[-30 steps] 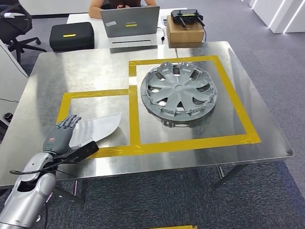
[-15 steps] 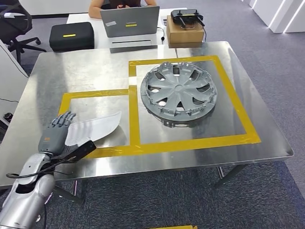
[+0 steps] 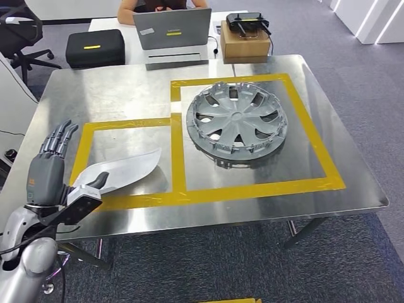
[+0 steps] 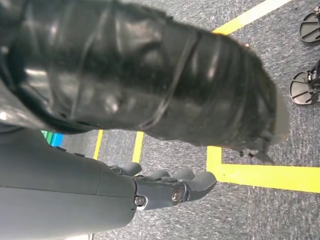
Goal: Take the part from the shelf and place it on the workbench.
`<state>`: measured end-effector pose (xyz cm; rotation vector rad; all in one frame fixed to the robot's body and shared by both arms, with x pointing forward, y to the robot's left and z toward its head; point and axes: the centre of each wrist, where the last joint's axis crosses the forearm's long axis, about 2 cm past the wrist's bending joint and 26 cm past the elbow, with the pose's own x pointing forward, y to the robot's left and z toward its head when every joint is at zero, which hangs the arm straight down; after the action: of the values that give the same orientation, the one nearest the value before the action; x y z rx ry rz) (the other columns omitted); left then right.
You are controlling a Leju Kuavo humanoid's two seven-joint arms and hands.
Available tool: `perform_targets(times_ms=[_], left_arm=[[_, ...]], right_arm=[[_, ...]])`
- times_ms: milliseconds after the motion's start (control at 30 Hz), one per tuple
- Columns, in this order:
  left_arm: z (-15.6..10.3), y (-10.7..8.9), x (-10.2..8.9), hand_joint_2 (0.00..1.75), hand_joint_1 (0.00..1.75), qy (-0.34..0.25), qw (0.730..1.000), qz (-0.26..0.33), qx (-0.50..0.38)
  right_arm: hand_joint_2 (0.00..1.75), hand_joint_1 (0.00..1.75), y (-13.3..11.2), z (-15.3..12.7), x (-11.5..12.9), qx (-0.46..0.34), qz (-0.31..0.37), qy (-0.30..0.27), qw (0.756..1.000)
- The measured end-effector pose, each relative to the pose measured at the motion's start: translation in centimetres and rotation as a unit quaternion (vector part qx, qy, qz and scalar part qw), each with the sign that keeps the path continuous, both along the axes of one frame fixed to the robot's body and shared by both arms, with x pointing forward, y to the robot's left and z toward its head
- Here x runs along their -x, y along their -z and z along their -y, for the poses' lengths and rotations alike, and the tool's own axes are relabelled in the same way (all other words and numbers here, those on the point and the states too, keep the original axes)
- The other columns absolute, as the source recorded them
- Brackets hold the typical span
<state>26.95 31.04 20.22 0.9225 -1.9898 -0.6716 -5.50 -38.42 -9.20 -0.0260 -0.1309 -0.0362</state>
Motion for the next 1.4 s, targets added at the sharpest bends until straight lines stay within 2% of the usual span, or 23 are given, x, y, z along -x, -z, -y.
perform_targets(times_ms=[133, 333, 767, 1400], left_arm=[[0.3, 0.0, 0.5, 1.75, 0.00, 0.006, 1.000, 0.012, 0.003], [1.8, -1.4, 0.6, 1.75, 0.00, 0.005, 1.000, 0.019, -0.002], [2.5, -2.1, 0.5, 1.75, 0.00, 0.026, 0.999, 0.029, 0.007], [2.9, -1.6, 1.6, 1.75, 0.00, 0.031, 0.999, 0.033, 0.011]], right_arm=[[0.00, 0.00, 0.0, -0.1, 0.0, 0.003, 0.000, 0.000, 1.000], [0.00, 0.00, -0.1, -0.2, 0.0, 0.004, 0.001, 0.000, 1.000], [0.00, 0.00, -0.1, -0.3, 0.0, 0.004, 0.004, 0.000, 1.000], [0.00, 0.00, -0.1, -0.7, 0.2, -0.004, 0.003, -0.001, 1.000]])
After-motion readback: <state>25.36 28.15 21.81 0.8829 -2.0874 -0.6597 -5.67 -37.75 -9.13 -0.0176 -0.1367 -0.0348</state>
